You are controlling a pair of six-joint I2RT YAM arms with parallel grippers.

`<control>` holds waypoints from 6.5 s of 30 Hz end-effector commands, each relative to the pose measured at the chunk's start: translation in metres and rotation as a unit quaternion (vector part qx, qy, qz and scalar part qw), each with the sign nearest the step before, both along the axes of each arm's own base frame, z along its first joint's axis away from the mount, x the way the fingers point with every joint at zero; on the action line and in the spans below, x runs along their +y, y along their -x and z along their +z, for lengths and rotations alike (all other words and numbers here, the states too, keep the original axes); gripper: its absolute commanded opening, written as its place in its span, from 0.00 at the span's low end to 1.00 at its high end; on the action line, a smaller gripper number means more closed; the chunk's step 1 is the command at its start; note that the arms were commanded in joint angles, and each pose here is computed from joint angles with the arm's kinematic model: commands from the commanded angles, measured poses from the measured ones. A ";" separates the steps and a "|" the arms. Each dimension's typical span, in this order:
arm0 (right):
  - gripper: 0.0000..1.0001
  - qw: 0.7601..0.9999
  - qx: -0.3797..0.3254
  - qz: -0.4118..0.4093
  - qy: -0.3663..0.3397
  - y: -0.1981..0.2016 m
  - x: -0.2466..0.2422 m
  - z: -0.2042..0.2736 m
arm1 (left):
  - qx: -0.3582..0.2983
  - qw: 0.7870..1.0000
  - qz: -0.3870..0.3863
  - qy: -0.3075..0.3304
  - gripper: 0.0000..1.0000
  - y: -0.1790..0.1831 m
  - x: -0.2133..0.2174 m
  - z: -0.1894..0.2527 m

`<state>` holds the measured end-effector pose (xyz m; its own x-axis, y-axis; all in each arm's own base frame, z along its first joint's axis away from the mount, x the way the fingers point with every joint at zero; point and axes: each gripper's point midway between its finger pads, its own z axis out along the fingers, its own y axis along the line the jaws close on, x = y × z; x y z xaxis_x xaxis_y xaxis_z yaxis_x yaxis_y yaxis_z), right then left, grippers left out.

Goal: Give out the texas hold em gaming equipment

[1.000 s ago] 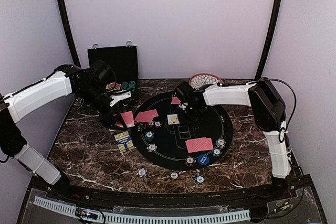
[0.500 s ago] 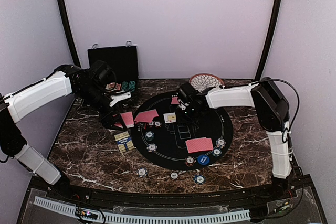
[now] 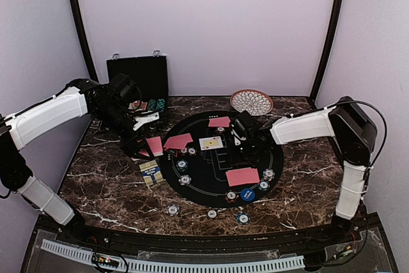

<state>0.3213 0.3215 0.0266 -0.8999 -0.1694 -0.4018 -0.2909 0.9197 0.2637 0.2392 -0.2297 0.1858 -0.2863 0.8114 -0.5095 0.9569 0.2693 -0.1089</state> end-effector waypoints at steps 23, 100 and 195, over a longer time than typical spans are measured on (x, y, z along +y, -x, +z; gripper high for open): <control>0.33 0.998 0.049 -0.021 0.029 0.104 -0.033 0.008 | 0.004 1.000 -0.007 0.023 0.00 0.007 -0.002 0.017; 0.85 0.876 0.138 0.095 -0.451 0.065 0.175 0.200 | 0.006 0.999 -0.026 0.038 0.00 0.012 -0.007 0.016; 0.00 0.887 0.169 0.125 -0.411 0.066 0.134 0.207 | 0.002 1.000 -0.018 0.021 0.00 0.010 -0.002 0.010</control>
<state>0.2379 0.4921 0.2132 -0.9724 -0.2082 -0.1049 -0.1551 0.2420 0.9578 0.2342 -0.2346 0.1898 -0.2750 0.8014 -0.5311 0.9612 0.2406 -0.1348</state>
